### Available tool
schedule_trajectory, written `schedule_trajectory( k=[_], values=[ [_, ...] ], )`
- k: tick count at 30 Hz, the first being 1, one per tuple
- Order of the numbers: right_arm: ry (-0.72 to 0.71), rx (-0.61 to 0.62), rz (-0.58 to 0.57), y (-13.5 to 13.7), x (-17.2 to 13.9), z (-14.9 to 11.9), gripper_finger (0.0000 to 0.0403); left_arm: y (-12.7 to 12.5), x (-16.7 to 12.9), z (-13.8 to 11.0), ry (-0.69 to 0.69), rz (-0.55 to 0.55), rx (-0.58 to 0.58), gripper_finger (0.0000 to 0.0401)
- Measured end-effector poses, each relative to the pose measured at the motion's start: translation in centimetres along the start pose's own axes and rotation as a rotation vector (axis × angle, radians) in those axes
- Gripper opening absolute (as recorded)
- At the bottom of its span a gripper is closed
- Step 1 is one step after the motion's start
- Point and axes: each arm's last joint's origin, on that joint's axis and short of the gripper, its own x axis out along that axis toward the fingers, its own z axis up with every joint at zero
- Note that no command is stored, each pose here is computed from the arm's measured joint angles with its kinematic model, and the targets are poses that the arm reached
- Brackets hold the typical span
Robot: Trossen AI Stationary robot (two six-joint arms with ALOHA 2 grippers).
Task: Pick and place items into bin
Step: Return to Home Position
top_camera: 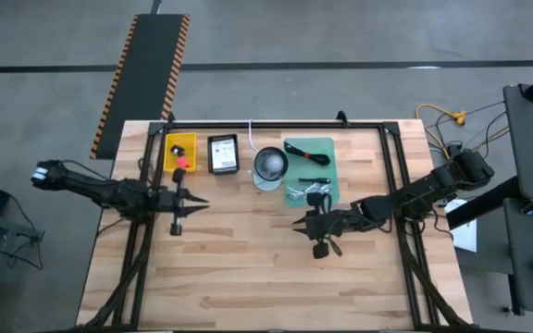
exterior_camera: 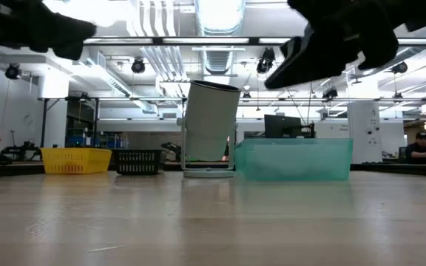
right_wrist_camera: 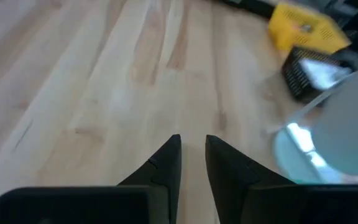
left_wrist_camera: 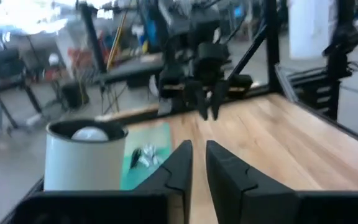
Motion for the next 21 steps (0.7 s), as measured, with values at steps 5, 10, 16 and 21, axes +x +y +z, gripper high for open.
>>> schedule_trajectory(
  k=[5,10,16,21],
  values=[
    [-0.129,0.019,-0.028,0.0,-1.9,-0.2,0.0054,0.3,-1.6,-1.4,-0.095,0.047,0.054,0.0006],
    [-0.419,0.053,-0.089,-1.6,-4.2,-1.5,0.0048,0.7,-2.3,-2.2,-0.105,0.094,0.082,0.0001],
    [-0.560,0.188,-0.114,-4.5,-7.2,-6.1,0.0042,0.8,-2.5,-2.8,-0.055,0.111,0.065,0.0000],
    [-0.648,0.238,-0.059,-6.8,-8.9,-8.2,0.0042,1.0,-2.6,-2.7,-0.053,0.149,0.060,0.0000]
  ],
)
